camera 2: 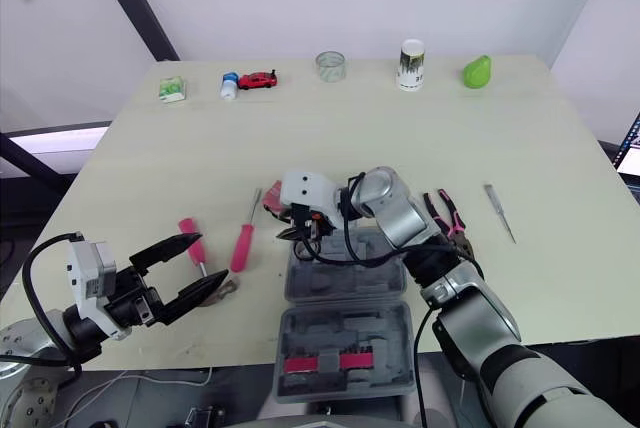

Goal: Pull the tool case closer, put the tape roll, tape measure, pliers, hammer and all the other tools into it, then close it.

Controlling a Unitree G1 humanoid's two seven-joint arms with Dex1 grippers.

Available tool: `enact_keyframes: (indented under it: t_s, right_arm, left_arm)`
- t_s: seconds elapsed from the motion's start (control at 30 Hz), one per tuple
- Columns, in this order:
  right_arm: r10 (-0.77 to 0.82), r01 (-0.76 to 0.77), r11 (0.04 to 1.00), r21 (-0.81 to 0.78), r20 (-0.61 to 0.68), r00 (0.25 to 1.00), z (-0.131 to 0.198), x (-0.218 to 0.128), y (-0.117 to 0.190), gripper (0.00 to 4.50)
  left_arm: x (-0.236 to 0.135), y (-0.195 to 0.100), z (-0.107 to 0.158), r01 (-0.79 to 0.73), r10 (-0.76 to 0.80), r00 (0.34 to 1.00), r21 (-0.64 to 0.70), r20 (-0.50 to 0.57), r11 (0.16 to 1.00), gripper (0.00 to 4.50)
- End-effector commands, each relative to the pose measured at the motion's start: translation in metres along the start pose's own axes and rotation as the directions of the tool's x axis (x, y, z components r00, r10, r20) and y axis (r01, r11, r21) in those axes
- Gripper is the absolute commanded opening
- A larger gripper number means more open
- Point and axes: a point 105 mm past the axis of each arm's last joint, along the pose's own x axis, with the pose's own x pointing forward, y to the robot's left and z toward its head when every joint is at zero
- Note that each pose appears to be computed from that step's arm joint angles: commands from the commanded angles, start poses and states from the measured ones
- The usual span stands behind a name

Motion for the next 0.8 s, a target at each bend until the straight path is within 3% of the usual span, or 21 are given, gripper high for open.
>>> enact_keyframes:
  t_s: [0.03, 0.43, 0.47, 0.5, 0.8]
  right_arm:
    - [-0.046, 0.047, 0.999, -0.02, 0.03, 0.998, 0.008, 0.0, -0.001, 0.31]
    - [-0.072, 0.073, 0.996, 0.055, -0.012, 0.997, -0.025, 0.009, 0.013, 0.31]
    - [-0.077, 0.077, 0.996, 0.054, -0.013, 0.997, -0.025, 0.01, 0.013, 0.88]
    - [-0.091, 0.092, 0.995, 0.047, -0.014, 0.996, -0.025, 0.01, 0.011, 1.02]
    - [-0.115, 0.116, 0.993, 0.038, -0.036, 0.993, -0.033, 0.015, 0.008, 1.02]
  left_arm:
    - [-0.002, 0.003, 0.004, 0.024, -0.024, 1.0, 0.014, -0.002, 1.0, 4.5]
    - [0.0, 0.008, 0.004, 0.081, -0.08, 0.996, 0.023, -0.033, 0.996, 4.5]
    - [0.0, 0.009, 0.005, 0.083, -0.082, 0.996, 0.023, -0.033, 0.996, 4.5]
    - [0.0, 0.009, 0.005, 0.084, -0.083, 0.996, 0.023, -0.033, 0.996, 4.5]
    - [0.001, 0.009, 0.007, 0.096, -0.095, 0.995, 0.023, -0.042, 0.995, 4.5]
